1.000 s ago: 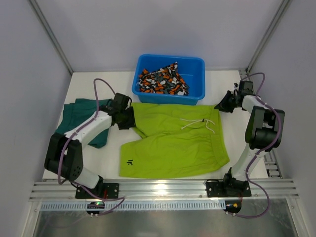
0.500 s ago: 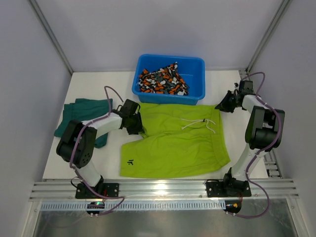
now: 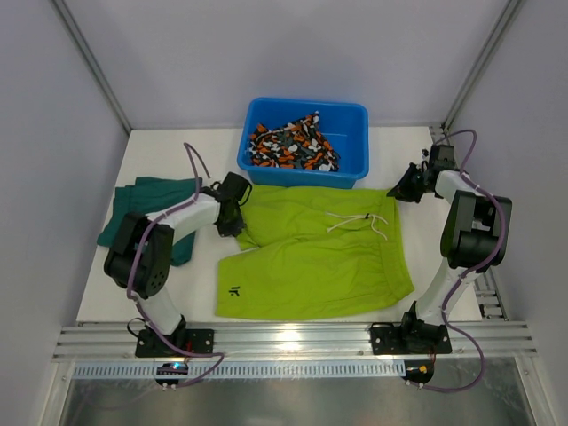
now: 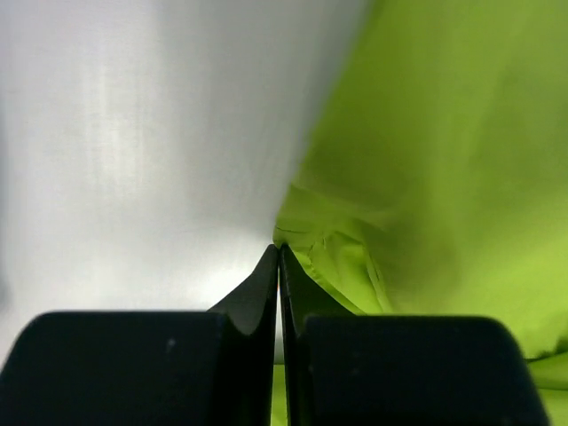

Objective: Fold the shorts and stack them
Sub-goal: Flatten out the shorts at the center of the board.

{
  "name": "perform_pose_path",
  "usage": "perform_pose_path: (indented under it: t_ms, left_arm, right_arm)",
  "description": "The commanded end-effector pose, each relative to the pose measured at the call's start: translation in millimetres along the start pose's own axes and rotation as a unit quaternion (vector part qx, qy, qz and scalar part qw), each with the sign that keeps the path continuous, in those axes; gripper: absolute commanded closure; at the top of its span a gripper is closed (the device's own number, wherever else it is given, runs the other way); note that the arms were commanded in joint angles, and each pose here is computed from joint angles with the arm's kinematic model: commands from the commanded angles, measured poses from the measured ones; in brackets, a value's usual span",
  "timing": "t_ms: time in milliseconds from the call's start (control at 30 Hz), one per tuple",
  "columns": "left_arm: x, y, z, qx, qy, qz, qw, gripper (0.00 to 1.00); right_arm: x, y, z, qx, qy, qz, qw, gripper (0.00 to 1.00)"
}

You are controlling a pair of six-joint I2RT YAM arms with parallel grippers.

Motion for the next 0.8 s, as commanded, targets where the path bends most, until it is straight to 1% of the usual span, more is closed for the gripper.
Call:
perform_pose_path:
  t_ms: [0,267,400,467,500,533,567,600,633,667,700,767]
  left_arm:
    - [-32,-25,27,0.009,-0.058,-0.053,0.997,1.0]
    - [-36,-25,54,0.011,-0.107,-0.049,0.993,1.0]
    - [-39,-39,67,0.002,-0.138,-0.064,0.988,1.0]
    - [-41,-49,71,-0.006,-0.135,-0.064,0.989,1.0]
    - [-45,-57,67,-0.015,-0.119,-0.063,0.991,1.0]
    - [-49,-60,62,-0.014,-0.107,-0.061,0.992,0.96]
    - [-56,-62,57,-0.009,-0.088,-0.058,0.994,0.75]
    - [-62,-63,53,-0.012,-0.073,-0.059,0.995,0.65]
    - [-67,-61,50,-0.011,-0.061,-0.06,0.996,0.6]
    - [-81,-59,51,-0.003,-0.052,-0.073,0.996,0.54]
    - [-88,-60,49,-0.002,-0.043,-0.082,0.996,0.53]
    - [-101,-51,57,0.004,-0.047,-0.076,0.996,0.52]
  right_arm:
    - [-8,-24,5,-0.022,0.005,-0.039,0.999,0.86]
    - [-6,-21,7,-0.013,-0.006,-0.033,0.999,0.86]
    - [-8,-21,9,-0.01,-0.01,-0.037,0.999,0.86]
    - [-9,-21,12,-0.006,-0.017,-0.036,0.999,0.86]
    - [-9,-22,13,-0.004,-0.019,-0.037,0.999,0.85]
    - [-8,-22,15,-0.005,-0.022,-0.037,0.999,0.83]
    - [-9,-26,17,-0.008,-0.029,-0.041,0.999,0.79]
    - [-10,-23,20,-0.008,-0.034,-0.031,0.999,0.63]
    - [-13,-24,23,-0.011,-0.03,-0.028,0.999,0.57]
    - [-20,-23,23,-0.012,-0.005,-0.024,1.0,0.48]
    - [-22,-20,19,-0.007,0.014,-0.017,1.0,0.45]
    - [-41,-23,18,0.0,0.048,-0.025,0.999,0.4]
Point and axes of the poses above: each gripper's point midway between its finger pads, its own x axis out along the fingers, its own z axis along the line the jaws close on, y = z × x, the point moved 4 cm from there along -x, back along the fingers, and after that the axes turned 7 degrees about -x, right-handed, at the moved point
